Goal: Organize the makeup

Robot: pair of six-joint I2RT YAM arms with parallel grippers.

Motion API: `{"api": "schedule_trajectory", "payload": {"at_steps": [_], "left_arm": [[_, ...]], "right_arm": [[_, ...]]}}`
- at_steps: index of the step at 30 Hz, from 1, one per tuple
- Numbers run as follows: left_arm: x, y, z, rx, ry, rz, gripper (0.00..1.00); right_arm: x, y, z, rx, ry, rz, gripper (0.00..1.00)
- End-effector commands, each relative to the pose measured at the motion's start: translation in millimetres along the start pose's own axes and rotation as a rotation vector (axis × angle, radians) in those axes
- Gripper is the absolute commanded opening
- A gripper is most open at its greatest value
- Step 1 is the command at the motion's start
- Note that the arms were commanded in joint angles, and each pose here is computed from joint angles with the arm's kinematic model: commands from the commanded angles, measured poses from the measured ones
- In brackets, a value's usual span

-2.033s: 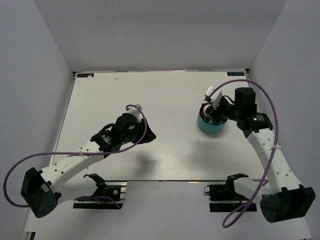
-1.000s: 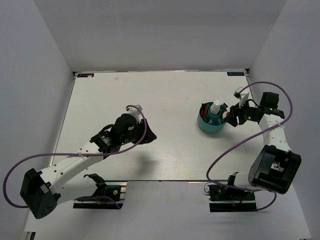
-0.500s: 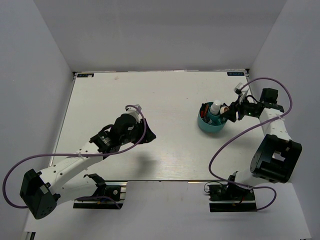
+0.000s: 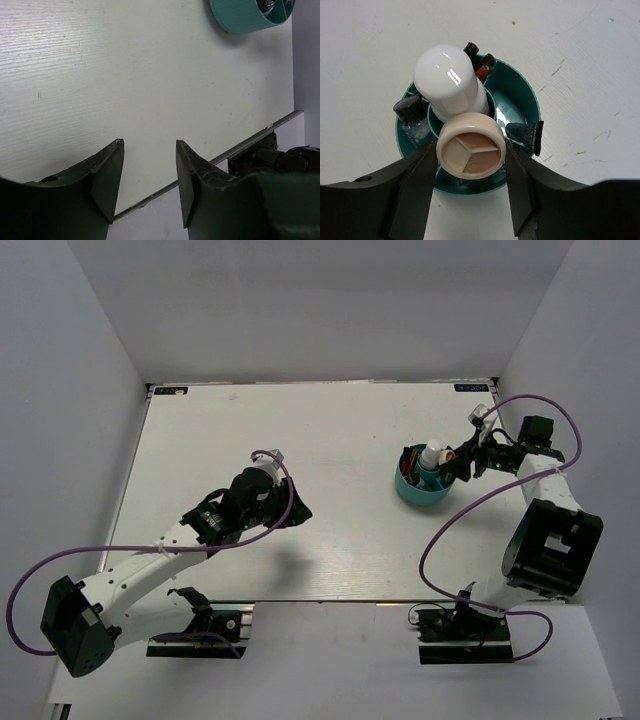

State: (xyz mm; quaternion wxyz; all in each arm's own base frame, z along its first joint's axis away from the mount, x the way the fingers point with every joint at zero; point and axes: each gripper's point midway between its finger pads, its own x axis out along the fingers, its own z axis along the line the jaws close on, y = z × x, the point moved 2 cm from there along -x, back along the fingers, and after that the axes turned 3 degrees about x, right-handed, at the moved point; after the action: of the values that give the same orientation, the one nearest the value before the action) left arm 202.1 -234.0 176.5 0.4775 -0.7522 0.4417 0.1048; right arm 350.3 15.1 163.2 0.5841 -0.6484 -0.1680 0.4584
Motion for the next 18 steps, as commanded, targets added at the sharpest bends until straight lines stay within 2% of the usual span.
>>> {"api": "schedule_trajectory", "payload": {"at_steps": [1,12,18], "left_arm": [[-1.1,-2.6,-1.0,0.003,-0.003,-0.009,0.56],[2.9,-5.1,-3.4,0.011,-0.006,-0.001,0.56],[3.7,-6.0,-4.5,0.011,-0.005,0.001,0.56]], "right_arm": [[2.7,1.5,-1.9,-0.008,-0.016,-0.025,0.0],[6.1,11.2,-3.6,0.005,-0.017,-0.006,0.01],[9.0,18.3,-2.0,0.025,-0.028,-0.004,0.08]]}}
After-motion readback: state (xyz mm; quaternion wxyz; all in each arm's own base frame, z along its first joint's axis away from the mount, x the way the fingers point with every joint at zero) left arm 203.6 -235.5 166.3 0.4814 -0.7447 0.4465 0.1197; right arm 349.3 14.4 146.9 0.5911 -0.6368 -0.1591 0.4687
